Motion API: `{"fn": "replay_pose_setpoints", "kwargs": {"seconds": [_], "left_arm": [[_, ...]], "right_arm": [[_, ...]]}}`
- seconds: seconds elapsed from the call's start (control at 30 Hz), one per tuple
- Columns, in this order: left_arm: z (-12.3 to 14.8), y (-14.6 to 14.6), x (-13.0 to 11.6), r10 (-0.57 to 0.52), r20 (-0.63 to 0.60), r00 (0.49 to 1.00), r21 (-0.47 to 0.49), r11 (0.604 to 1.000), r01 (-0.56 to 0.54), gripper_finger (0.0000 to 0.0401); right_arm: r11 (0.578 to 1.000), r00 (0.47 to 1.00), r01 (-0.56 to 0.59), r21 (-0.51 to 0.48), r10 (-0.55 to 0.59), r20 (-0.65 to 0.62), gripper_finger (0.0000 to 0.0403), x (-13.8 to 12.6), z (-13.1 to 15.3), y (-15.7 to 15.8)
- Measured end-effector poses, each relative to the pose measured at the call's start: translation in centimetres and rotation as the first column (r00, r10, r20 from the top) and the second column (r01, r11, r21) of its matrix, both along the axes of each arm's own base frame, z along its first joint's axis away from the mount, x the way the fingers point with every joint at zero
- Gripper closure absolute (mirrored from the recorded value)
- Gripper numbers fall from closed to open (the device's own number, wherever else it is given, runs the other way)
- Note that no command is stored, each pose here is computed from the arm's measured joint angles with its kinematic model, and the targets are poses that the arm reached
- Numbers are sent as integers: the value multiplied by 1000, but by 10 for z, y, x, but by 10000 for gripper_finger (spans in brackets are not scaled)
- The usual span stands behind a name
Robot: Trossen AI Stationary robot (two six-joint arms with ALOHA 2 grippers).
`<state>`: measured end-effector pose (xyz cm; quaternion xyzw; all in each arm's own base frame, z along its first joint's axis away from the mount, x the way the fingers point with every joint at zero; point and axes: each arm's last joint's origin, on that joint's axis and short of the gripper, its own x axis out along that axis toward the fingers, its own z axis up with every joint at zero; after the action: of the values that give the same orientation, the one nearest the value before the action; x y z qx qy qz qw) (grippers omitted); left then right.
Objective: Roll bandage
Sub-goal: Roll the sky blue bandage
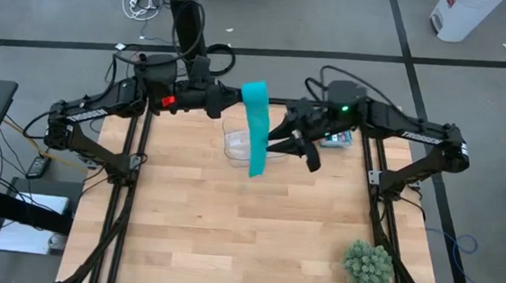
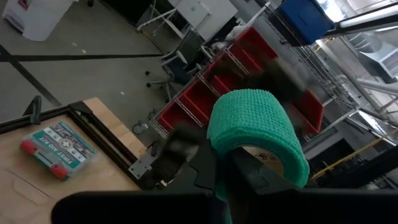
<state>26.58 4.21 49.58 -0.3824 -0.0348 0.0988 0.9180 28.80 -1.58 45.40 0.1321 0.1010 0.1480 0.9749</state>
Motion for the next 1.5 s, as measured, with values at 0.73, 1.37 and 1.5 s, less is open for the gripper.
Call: {"fn": "replay_pose_setpoints", "kwargs": {"seconds": [0.73,1.37,1.5], "left_arm": [[1,0,0,-12,12,1000,-6,1000,12,382],[4,0,0,-11,37,999,5,1000,11,382],[3,0,0,-11,25,1000,25,1000,10,382]], "right_arm": [[965,983,181,-192,-181,21,251,-23,34,-10],[965,986,165,-202,-156,58,280,26,14,-23],[979,995,54,-194,-38,89,379,26,17,-19]]}}
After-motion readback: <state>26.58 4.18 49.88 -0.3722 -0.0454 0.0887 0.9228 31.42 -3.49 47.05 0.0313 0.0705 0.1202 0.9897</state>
